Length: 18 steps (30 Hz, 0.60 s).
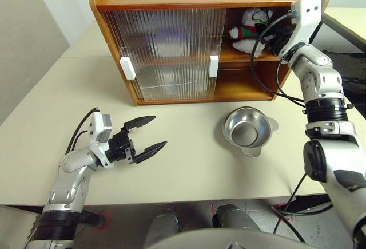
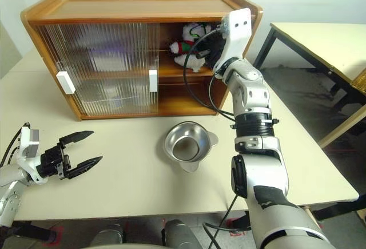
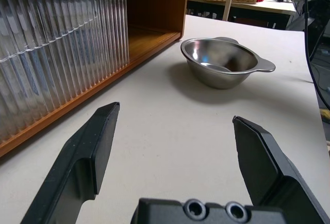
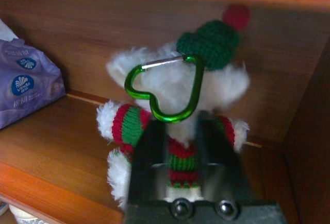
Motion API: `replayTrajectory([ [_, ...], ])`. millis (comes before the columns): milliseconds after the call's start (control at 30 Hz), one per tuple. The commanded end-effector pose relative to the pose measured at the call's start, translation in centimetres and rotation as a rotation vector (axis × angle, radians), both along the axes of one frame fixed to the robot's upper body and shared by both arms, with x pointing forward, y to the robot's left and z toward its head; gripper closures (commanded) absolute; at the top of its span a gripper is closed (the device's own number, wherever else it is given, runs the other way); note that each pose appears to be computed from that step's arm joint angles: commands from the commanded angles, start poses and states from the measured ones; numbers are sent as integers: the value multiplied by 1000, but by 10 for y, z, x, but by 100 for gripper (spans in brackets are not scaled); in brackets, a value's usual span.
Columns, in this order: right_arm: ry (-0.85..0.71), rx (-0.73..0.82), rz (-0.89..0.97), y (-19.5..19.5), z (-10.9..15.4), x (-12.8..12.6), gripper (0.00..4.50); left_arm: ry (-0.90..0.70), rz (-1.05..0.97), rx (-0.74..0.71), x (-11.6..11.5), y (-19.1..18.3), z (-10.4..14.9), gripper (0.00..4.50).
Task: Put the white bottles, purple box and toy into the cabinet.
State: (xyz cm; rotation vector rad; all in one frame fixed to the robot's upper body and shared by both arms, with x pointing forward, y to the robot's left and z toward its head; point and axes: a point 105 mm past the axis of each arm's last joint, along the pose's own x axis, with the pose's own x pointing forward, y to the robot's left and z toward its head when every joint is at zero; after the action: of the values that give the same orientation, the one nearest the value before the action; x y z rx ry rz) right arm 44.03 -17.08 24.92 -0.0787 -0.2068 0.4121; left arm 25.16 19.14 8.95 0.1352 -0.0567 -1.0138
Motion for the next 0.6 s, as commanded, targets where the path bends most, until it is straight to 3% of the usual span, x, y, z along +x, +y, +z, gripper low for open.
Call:
replayTrajectory([
  [33, -29, -19, 1, -1, 13, -2, 220, 12, -6, 14, 0, 0, -4, 0],
  [233, -49, -25, -17, -10, 22, -3, 2, 12, -11, 13, 0, -2, -4, 0],
  [600, 45, -88, 39, -38, 24, -28, 2, 20, -8, 2, -2, -5, -6, 0],
])
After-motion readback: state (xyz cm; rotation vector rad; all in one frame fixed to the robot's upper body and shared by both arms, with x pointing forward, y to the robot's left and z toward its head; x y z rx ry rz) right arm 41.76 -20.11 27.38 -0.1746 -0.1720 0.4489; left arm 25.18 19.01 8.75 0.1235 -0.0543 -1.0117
